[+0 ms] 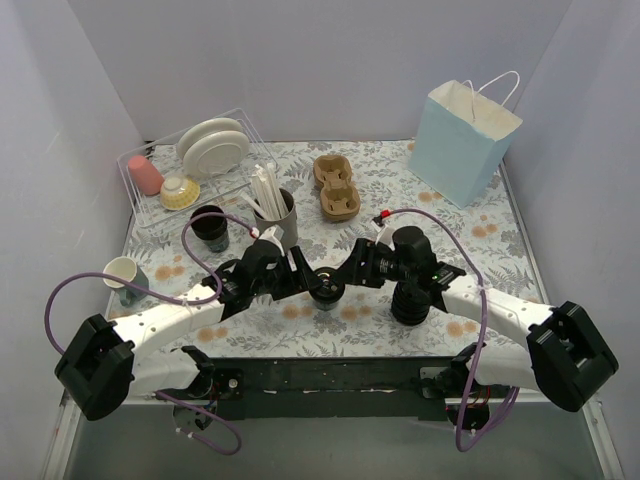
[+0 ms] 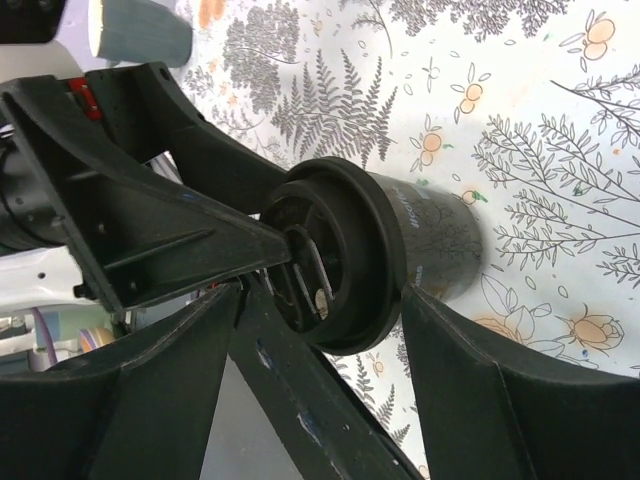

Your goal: Pack the takeout coffee

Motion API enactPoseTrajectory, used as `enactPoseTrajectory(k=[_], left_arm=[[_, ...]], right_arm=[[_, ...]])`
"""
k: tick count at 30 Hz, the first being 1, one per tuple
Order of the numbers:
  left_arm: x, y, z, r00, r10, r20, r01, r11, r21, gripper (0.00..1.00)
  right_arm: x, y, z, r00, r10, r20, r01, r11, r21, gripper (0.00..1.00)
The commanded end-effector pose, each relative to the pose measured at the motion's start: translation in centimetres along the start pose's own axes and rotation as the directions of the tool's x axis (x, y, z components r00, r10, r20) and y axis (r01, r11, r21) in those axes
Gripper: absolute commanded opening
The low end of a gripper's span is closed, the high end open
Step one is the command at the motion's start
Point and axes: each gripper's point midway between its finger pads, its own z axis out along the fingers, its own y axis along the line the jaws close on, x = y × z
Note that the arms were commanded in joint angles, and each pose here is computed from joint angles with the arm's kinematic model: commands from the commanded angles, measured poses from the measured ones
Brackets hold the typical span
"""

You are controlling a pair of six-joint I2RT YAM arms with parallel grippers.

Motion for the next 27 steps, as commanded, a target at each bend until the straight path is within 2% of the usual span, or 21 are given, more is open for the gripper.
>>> enactPoseTrajectory(k=[1, 4, 10, 13, 20, 27], left_arm=[[1.8, 4.0, -0.1, 1.000, -0.008, -0.030, 0.004, 0.991, -0.130, 0.66], [1.8, 4.0, -0.2, 0.999, -0.017, -0.028, 0.013, 0.992, -0.129, 0.66], [2.3, 3.2, -1.0, 0.998, -0.056, -0.042, 0.052, 0.995, -0.080, 0.66], [2.3, 3.1, -1.4, 0.998, -0.060, -0.030, 0.058, 0.996, -0.063, 0.66], [1.5, 2.0, -2.0, 0.999, -0.054, -0.011, 0.053, 0.998, -0.033, 0.68], [0.7, 1.7, -2.1, 1.000, -0.015, -0.014, 0.014, 0.997, -0.078, 0.68]], right_arm=[[-0.1, -0.4, 1.1, 1.000, 0.007, 0.021, -0.007, 0.999, 0.034, 0.73], [0.5, -1.5, 1.5, 1.000, 0.001, -0.001, -0.001, 0.996, 0.089, 0.69], [2.1, -2.4, 1.8, 0.999, 0.003, -0.034, 0.000, 0.997, 0.082, 0.59], [2.8, -2.8, 2.2, 0.996, -0.037, -0.079, 0.042, 0.997, 0.068, 0.51], [4.9, -3.9, 3.3, 0.970, -0.086, -0.228, 0.100, 0.994, 0.051, 0.47], [4.4, -3.4, 3.8, 0.945, -0.163, -0.285, 0.180, 0.983, 0.037, 0.45]])
